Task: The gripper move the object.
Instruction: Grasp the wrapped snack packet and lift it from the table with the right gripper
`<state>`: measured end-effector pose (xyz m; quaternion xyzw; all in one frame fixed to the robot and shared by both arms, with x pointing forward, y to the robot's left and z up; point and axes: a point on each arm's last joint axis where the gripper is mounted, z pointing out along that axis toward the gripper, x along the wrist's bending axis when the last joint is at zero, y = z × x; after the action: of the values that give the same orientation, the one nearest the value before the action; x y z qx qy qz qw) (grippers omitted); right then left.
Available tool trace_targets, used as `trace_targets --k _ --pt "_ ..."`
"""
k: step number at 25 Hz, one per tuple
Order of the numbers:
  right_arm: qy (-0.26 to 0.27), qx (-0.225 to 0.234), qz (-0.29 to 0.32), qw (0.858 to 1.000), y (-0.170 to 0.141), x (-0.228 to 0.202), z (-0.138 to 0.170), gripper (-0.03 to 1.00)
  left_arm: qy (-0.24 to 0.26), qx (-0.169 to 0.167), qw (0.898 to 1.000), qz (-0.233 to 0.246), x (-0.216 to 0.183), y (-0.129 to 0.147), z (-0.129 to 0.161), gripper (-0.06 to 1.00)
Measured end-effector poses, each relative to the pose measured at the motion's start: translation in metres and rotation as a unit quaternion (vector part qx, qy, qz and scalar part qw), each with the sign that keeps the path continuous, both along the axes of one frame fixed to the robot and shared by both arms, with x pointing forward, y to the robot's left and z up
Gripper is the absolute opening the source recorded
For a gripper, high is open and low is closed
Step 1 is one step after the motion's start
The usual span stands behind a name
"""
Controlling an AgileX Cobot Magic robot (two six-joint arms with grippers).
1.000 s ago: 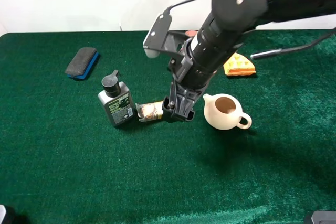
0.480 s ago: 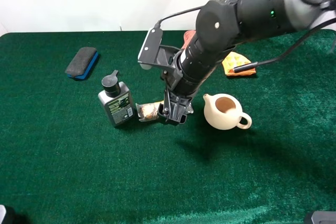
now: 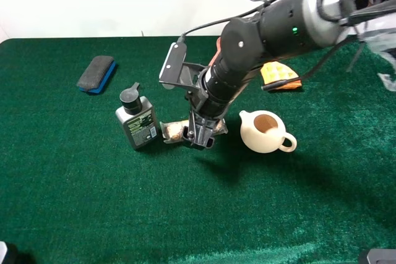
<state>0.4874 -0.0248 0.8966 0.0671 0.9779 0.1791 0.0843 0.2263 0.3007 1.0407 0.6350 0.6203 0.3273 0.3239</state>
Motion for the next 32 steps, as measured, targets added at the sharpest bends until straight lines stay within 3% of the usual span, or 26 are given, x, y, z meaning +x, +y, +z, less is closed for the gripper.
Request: trace_targets --k 18,32 --pt "0.019 -0.019 -0.002 1.0 0.007 0.007 -0.029 0.69 0.0 0.0 1.0 0.0 0.0 0.0 0.0 0.99" --pt "0.017 -0.017 -0.002 1.0 0.007 0.007 -0.028 0.14 0.0 0.0 1.0 0.0 0.0 0.0 0.0 0.99"
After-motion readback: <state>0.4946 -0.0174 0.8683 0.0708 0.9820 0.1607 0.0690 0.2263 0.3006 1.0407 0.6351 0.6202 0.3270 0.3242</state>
